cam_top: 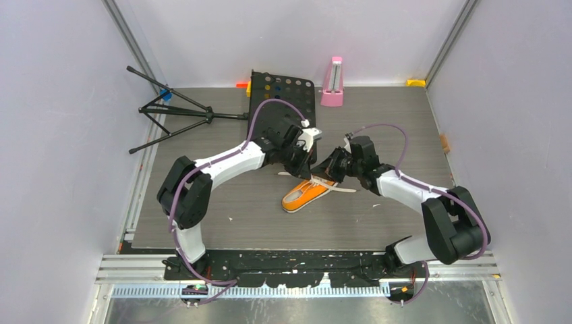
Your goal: Tie the shoes
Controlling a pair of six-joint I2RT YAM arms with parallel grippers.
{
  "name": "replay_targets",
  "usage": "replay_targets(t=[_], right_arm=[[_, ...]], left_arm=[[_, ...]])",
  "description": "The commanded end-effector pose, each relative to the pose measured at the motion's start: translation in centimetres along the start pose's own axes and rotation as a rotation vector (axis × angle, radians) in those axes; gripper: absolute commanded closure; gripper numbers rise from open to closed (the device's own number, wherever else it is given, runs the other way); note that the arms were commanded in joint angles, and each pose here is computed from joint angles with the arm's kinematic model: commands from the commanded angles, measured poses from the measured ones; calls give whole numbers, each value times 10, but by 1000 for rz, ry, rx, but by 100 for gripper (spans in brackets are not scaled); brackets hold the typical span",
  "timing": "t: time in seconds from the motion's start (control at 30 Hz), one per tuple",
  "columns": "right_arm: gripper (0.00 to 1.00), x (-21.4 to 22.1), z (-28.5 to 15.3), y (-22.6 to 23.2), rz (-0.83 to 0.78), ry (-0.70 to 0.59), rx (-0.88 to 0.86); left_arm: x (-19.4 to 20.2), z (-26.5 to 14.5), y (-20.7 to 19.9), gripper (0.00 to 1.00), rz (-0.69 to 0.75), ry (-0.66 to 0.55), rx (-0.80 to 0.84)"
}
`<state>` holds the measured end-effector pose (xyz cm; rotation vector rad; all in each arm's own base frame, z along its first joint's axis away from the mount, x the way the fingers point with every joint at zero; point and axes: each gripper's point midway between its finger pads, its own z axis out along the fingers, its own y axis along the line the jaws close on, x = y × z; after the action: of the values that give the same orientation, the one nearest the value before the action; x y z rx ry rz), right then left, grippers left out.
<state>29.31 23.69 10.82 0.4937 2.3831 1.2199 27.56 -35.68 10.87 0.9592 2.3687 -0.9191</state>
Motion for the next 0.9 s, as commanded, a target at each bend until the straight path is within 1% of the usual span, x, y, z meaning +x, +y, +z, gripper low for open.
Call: replay_targets(t=[0.0, 0.13, 0.27, 0.37, 0.5, 0.6, 0.73, 0.77, 0.87], right_arm=[[98, -13, -5, -18, -44, -84, 67], [97, -11, -4, -22, -47, -88, 64], [95, -12, -2, -24, -47, -101, 57], [86, -14, -1, -24, -45, -110, 55], [80, -16, -2, -22, -41, -124, 48], [73, -17, -4, -20, -40, -133, 43], [73, -19, -7, -17, -45, -144, 42], [76, -19, -7, -16, -46, -144, 42], [78, -19, -8, -14, -39, -141, 35]], left_arm=[[10, -2, -13, 100, 30, 50, 50], [9, 7, -11, 100, 40, 19, 65], [11, 13, -5, 100, 52, 21, 52], [11, 13, -4, 100, 60, 22, 50], [10, 12, -5, 100, 67, 18, 49], [10, 10, -5, 100, 70, 16, 49], [11, 10, -5, 100, 68, 16, 49], [11, 9, -6, 100, 68, 16, 50], [10, 8, -5, 100, 70, 12, 45]])
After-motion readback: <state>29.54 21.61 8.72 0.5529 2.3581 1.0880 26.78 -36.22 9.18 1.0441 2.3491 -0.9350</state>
